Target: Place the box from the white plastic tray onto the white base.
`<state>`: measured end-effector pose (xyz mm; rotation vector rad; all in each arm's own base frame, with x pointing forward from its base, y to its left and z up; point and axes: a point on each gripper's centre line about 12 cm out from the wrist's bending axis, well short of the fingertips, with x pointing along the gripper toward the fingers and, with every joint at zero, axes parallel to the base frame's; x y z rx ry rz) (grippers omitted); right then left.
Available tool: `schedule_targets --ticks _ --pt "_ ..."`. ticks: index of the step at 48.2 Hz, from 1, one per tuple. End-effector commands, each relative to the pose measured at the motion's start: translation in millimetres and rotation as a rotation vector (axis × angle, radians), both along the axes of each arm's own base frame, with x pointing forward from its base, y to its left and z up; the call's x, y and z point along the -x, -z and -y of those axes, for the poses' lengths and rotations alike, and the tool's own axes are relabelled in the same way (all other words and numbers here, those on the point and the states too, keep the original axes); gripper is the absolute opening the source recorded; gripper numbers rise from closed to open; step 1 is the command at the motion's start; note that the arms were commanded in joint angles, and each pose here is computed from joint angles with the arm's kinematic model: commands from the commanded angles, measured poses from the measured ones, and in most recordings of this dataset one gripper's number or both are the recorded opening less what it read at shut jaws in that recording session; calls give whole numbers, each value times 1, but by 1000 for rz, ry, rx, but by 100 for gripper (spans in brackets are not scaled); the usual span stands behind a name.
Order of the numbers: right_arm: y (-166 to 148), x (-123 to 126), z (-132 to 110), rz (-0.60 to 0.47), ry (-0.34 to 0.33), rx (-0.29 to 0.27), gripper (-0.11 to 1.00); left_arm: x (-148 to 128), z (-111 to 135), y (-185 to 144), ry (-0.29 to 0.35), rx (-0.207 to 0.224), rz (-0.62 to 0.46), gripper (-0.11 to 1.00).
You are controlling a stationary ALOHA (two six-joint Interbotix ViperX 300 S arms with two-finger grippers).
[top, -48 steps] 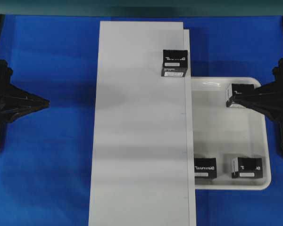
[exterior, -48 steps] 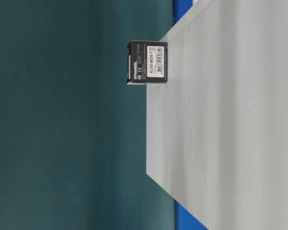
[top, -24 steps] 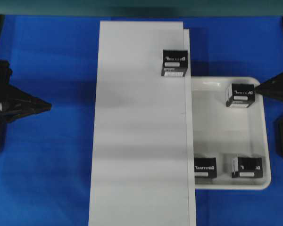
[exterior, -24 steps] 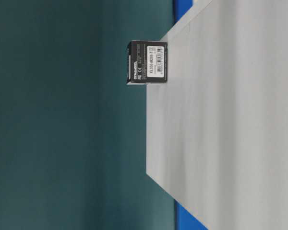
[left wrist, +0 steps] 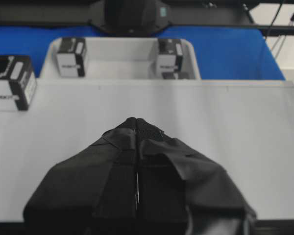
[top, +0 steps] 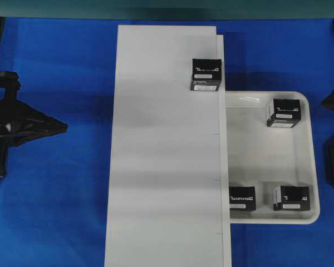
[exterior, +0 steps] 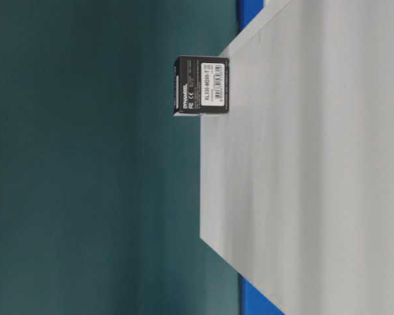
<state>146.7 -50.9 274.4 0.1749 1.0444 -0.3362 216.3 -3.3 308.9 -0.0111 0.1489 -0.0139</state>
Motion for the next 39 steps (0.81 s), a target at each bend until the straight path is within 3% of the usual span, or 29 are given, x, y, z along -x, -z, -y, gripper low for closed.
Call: schedule_targets --ticks 1,11,20,27,31,39 --pt "2 -6 5 -62 -4 10 -1 -3 0 -9 1 0 21 -7" --pt "20 -19 14 -205 -121 41 0 -3 1 -9 1 28 21 -7" --pt "36 -23 30 -299 -162 42 6 -3 2 -9 5 34 21 -7" --pt "49 -29 37 -339 -194 39 17 -3 3 -9 11 34 21 -7" --pt "59 -32 40 -355 -208 36 30 -3 3 -10 11 35 22 -7" --pt "74 -38 43 -350 -214 37 77 -3 4 -11 12 34 25 -7"
